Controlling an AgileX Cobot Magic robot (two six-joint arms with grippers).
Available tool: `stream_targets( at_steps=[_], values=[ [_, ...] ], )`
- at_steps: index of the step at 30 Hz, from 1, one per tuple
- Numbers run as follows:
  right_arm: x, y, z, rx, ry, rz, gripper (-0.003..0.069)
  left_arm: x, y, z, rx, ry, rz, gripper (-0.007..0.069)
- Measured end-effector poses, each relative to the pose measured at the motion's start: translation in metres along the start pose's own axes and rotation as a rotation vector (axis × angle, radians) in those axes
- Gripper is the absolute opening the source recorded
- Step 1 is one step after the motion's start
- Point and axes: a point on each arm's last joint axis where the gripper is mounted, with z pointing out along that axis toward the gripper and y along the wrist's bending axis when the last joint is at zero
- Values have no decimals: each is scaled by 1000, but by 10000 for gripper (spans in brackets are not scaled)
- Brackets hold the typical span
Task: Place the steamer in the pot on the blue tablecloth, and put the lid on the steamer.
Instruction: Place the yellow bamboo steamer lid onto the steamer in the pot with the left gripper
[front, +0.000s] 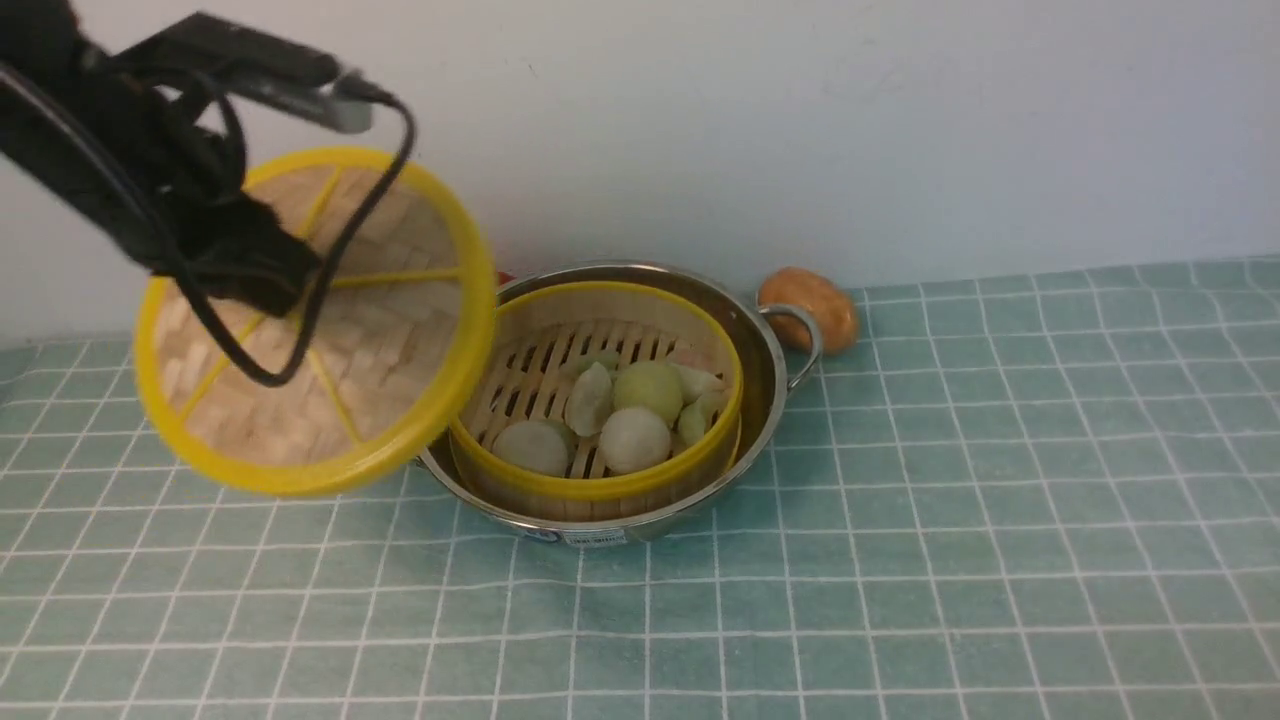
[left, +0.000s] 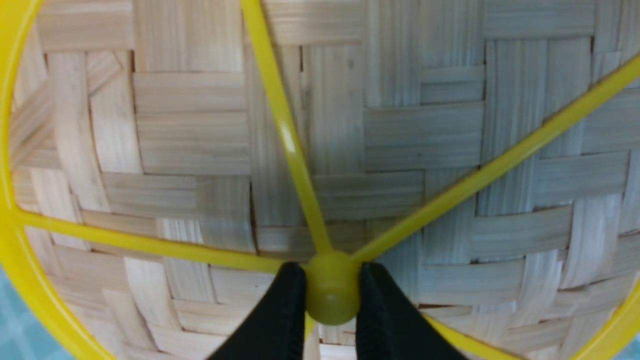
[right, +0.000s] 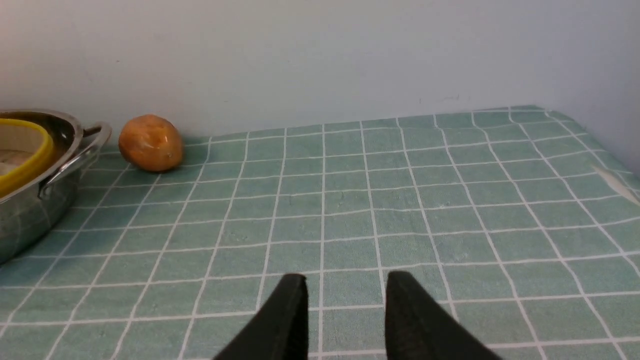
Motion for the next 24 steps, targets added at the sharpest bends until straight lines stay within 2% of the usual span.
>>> stream_targets(
  at_steps=[4, 8, 16, 24],
  values=[
    [0, 0, 0, 0, 0, 0, 240, -31, -36, 14, 30, -7, 172, 120],
    [0, 0, 0, 0, 0, 0, 240, -55, -65, 34, -3, 17, 307, 120],
    [0, 0, 0, 0, 0, 0, 240, -81, -85, 68, -17, -8, 373, 120],
    [0, 0, 0, 0, 0, 0, 240, -82, -87, 89, -14, 36, 338, 120]
  ],
)
